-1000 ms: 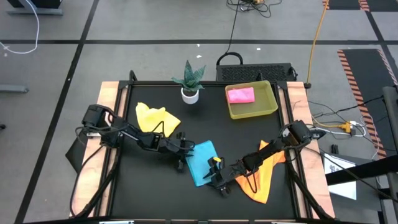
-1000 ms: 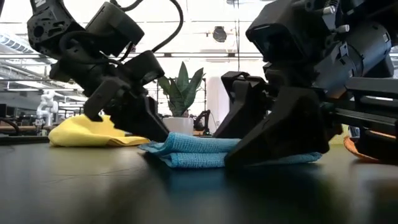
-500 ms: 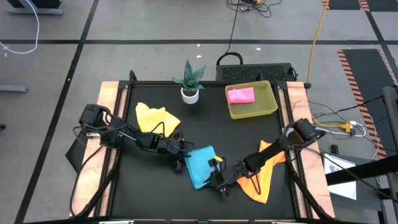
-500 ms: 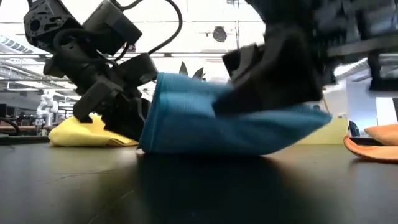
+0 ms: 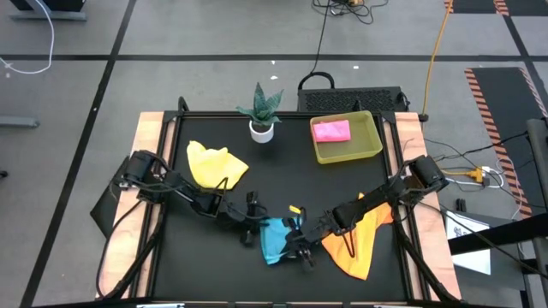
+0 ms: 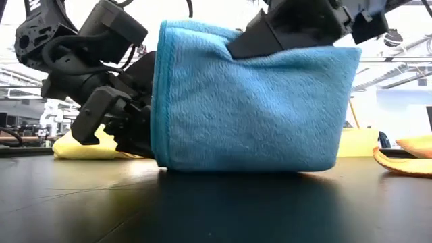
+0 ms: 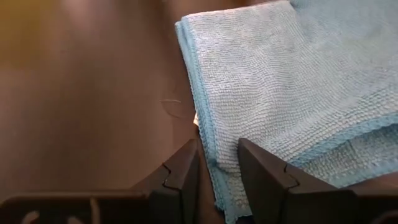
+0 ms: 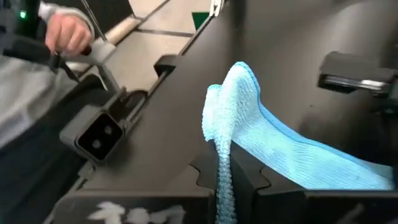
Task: Fold microfiber towels
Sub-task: Fold the blue microfiber cloth
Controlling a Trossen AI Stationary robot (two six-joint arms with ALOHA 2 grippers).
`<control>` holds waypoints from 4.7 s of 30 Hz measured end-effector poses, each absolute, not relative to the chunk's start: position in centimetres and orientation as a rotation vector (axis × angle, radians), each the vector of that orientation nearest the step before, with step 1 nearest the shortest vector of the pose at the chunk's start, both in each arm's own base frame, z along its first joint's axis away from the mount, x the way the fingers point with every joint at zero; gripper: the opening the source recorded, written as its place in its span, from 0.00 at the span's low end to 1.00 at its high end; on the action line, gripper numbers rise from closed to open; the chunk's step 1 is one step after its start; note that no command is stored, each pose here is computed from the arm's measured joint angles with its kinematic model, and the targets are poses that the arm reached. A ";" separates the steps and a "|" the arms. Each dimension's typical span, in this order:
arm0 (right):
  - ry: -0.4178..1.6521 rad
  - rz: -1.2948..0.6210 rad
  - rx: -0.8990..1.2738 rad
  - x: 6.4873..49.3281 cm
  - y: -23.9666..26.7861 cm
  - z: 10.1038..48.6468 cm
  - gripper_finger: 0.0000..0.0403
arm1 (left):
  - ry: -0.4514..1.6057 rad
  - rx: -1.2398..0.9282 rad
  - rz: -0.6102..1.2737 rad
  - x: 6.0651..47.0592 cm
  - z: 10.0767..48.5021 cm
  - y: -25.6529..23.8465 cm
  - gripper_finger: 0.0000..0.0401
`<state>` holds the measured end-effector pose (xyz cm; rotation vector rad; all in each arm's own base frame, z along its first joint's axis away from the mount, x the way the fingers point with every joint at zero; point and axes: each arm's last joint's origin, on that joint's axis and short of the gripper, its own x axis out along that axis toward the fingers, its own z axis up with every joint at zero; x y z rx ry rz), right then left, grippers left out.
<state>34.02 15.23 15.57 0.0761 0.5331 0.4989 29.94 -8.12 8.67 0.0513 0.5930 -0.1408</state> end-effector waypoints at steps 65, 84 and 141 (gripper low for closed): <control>0.664 0.293 0.296 37.1 1.0 12.4 0.02 | 0.693 0.024 0.153 28.2 9.8 -8.4 0.29; 0.683 0.217 0.241 36.5 0.5 12.0 0.31 | 0.690 0.022 0.150 28.2 9.8 -8.4 0.29; 0.471 0.029 0.244 36.7 5.1 10.6 0.00 | 0.664 0.027 0.151 28.3 10.0 -8.4 0.29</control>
